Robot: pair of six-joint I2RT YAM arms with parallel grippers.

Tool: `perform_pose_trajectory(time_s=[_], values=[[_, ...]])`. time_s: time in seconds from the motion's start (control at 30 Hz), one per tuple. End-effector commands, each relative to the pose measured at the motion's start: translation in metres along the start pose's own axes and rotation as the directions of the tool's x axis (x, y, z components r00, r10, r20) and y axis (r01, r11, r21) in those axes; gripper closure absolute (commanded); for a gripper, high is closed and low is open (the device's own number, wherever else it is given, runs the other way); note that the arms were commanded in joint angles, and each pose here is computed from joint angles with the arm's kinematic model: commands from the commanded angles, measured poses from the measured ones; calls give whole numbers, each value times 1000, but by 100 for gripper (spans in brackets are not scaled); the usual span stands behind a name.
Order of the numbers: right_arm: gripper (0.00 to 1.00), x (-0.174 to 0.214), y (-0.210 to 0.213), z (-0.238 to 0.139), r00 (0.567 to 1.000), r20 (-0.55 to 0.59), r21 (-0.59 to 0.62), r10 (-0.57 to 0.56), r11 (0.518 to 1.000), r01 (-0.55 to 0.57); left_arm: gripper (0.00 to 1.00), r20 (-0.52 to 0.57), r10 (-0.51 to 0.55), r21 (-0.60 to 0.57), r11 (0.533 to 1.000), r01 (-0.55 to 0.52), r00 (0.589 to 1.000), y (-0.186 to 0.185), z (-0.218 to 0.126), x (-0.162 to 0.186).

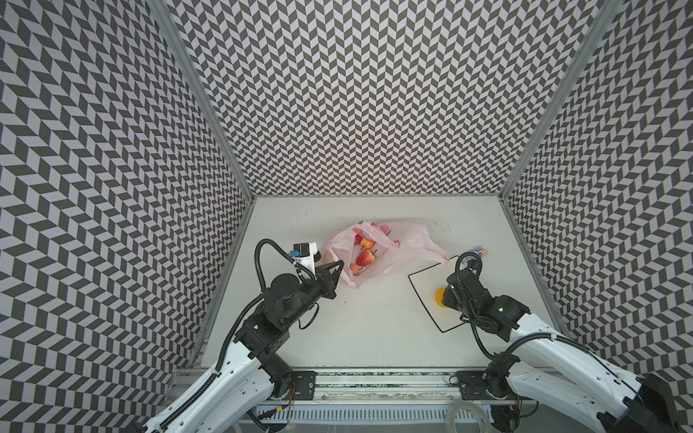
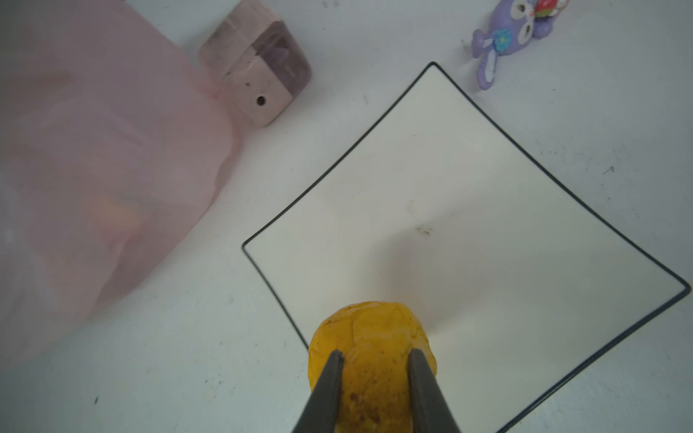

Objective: Take the fake fruits out of the plastic bag
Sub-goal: 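Carry the yellow lemon to the white plate and open the right gripper, then move the right gripper back over the bag opening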

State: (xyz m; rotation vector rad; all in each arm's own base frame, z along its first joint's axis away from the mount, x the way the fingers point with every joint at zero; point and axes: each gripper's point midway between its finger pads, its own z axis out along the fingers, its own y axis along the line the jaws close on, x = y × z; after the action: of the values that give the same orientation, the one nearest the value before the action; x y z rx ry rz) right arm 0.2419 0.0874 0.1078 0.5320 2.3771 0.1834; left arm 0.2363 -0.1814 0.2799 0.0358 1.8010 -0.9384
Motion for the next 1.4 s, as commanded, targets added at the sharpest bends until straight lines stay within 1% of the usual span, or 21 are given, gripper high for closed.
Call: perform_pose_trajectory(time_s=[0.0, 0.13, 0.27, 0.4, 0.53, 0.63, 0.7, 0.8, 0.87, 0.93, 0.97, 1.0, 1.03, 1.1, 1.17, 1.2, 1.3, 1.37], values=[[82, -25, 7, 12, 992, 96, -37, 87, 996, -83, 100, 39, 10, 17, 1000, -11, 999, -6, -5, -11], [78, -20, -5, 26, 992, 88, 14, 85, 996, -86, 100, 49, 4, 9, 1000, -4, 999, -5, -7, -12], [70, -14, -8, 35, 994, 68, 16, 84, 996, -85, 100, 48, -1, 4, 1000, 1, 999, -2, -7, -10], [59, -9, -11, 38, 996, 51, 27, 75, 997, -77, 100, 52, -7, 1, 1000, 7, 999, -2, -5, -11], [41, -11, -13, 32, 996, 44, 34, 73, 997, -75, 100, 52, -7, 2, 1000, 7, 999, -2, -5, -10], [33, -19, -13, 18, 995, 56, 33, 77, 996, -79, 100, 54, -4, 2, 1000, 4, 999, -2, -5, -10], [32, -31, -11, 2, 993, 78, 18, 85, 996, -87, 100, 56, -3, 5, 1000, 3, 998, -2, -5, -11], [32, -54, -3, -31, 987, 126, -37, 100, 995, -96, 100, 59, -1, 8, 1000, 1, 998, -3, -5, -11], [32, -74, 9, -58, 981, 175, -107, 83, 992, -65, 100, 62, -1, 12, 1000, 1, 998, -3, -5, -12], [37, -98, 24, -88, 967, 236, -197, 92, 979, -45, 100, 61, -2, 15, 1000, 1, 998, -4, -5, -12], [38, -107, 37, -101, 964, 255, -258, 73, 966, -5, 100, 59, -3, 20, 1000, 2, 998, -5, -5, -12], [40, -114, 56, -114, 961, 274, -335, 43, 941, 53, 100, 58, -4, 20, 1000, 2, 998, -5, -5, -12], [41, -119, 74, -125, 959, 284, -404, 13, 908, 108, 100, 55, -4, 19, 1000, 3, 998, -4, -5, -11], [44, -120, 108, -140, 960, 276, -513, -35, 840, 178, 100, 49, -7, 15, 1000, 7, 999, -3, -6, -9], [46, -113, 140, -148, 959, 267, -582, -94, 778, 238, 100, 39, -12, 13, 1000, 11, 999, -2, -6, -6], [46, -106, 160, -151, 952, 271, -609, -143, 740, 285, 100, 33, -13, 12, 1000, 13, 999, -2, -6, -5], [46, -77, 215, -154, 912, 311, -652, -268, 638, 410, 100, 21, -15, 12, 1000, 15, 1000, -2, -7, -2], [47, -60, 243, -144, 898, 304, -671, -319, 597, 439, 100, 13, -16, 5, 1000, 16, 1000, -1, -8, -2]])
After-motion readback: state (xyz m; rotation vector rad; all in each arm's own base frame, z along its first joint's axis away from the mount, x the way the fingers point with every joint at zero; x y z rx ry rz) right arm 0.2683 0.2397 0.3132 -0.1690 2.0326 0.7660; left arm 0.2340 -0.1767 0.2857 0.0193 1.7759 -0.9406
